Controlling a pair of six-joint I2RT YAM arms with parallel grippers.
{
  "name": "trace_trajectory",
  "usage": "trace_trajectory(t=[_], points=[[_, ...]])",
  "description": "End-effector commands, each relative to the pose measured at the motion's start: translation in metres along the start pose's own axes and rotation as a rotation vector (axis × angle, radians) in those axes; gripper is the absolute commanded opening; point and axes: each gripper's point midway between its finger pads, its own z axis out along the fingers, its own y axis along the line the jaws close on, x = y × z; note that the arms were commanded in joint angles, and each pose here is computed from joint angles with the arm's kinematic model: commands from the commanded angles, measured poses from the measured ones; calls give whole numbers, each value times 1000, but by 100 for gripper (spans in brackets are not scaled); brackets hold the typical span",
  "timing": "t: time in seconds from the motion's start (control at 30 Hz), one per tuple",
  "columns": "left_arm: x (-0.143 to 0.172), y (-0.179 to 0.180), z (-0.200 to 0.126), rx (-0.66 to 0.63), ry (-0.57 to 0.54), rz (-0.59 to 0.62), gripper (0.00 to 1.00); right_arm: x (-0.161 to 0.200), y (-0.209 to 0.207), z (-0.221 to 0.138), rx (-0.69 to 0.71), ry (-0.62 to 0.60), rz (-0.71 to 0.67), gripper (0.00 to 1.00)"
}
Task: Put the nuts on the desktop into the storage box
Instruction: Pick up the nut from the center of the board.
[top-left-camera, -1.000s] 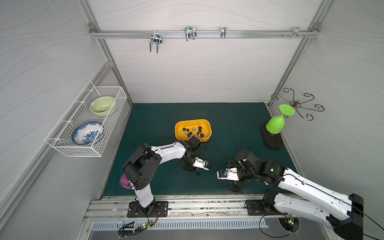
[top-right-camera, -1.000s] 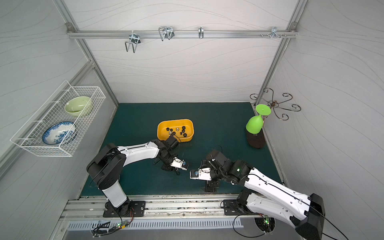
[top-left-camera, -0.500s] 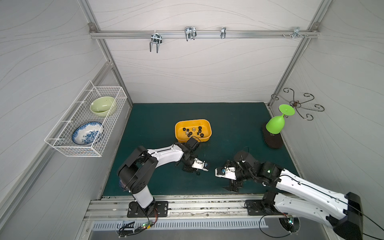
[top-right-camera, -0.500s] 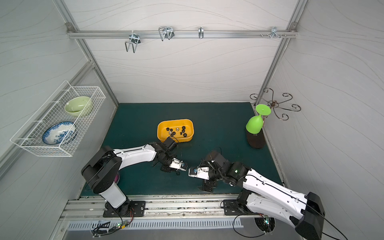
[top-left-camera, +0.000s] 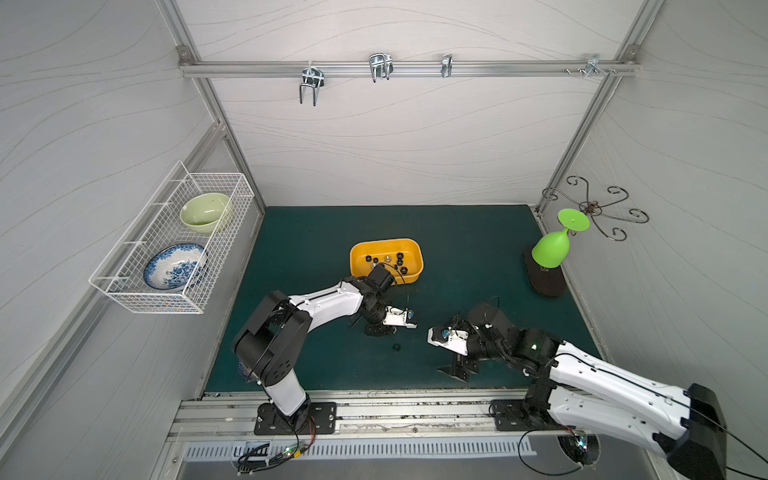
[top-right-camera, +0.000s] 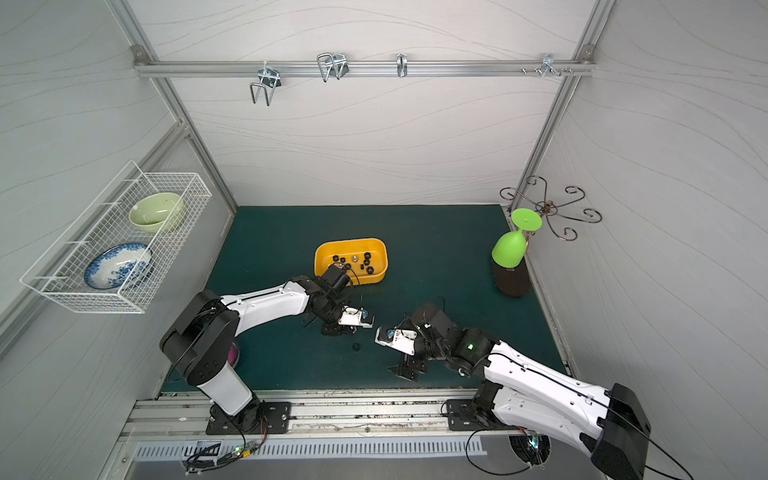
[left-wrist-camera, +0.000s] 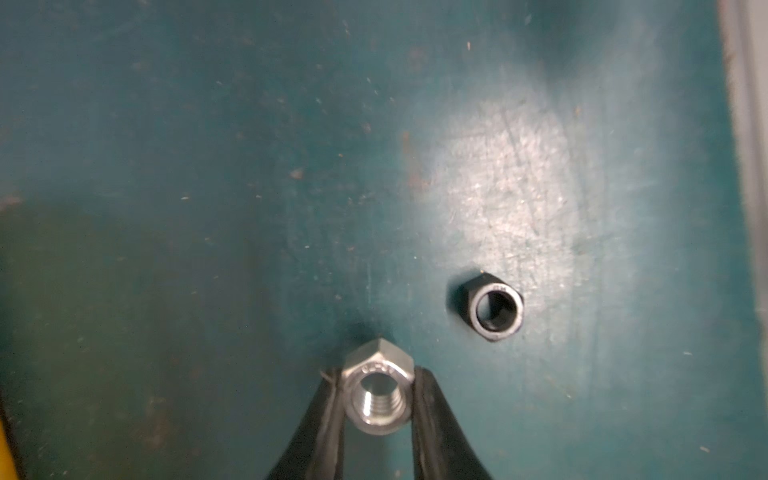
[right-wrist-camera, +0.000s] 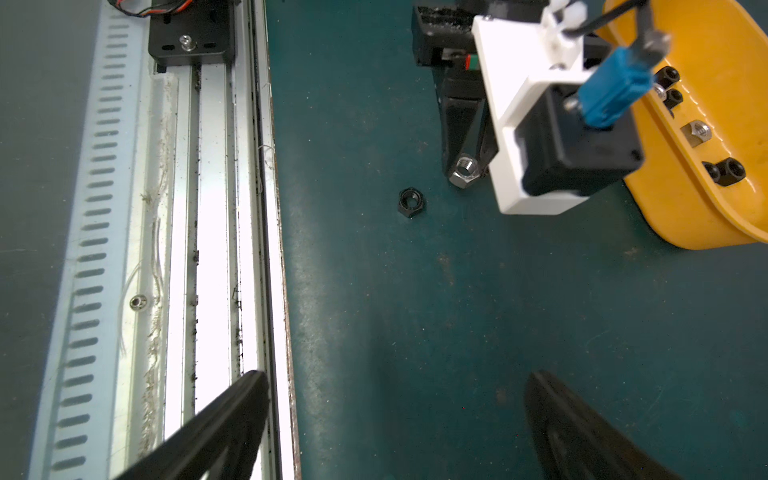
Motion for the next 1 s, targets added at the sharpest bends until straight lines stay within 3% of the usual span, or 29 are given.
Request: trace_trajectory(t=[0.0, 0.13, 0.27, 0.53, 0.97], points=[[-28, 11, -28, 33, -123, -100, 24, -18, -13, -4, 65, -60, 27, 99], [-36, 20, -39, 24, -153, -121, 24, -28, -32, -9, 160, -78, 64, 99], [-43, 27, -50, 42, -164, -172, 25, -34, -66, -21, 338, -63, 216, 99], [-56, 45, -71, 51, -189, -236, 25, -51, -80, -29, 379, -79, 351, 99], [-62, 107, -128, -76, -259, -326, 25, -87, -103, -45, 457, -165, 392, 99]])
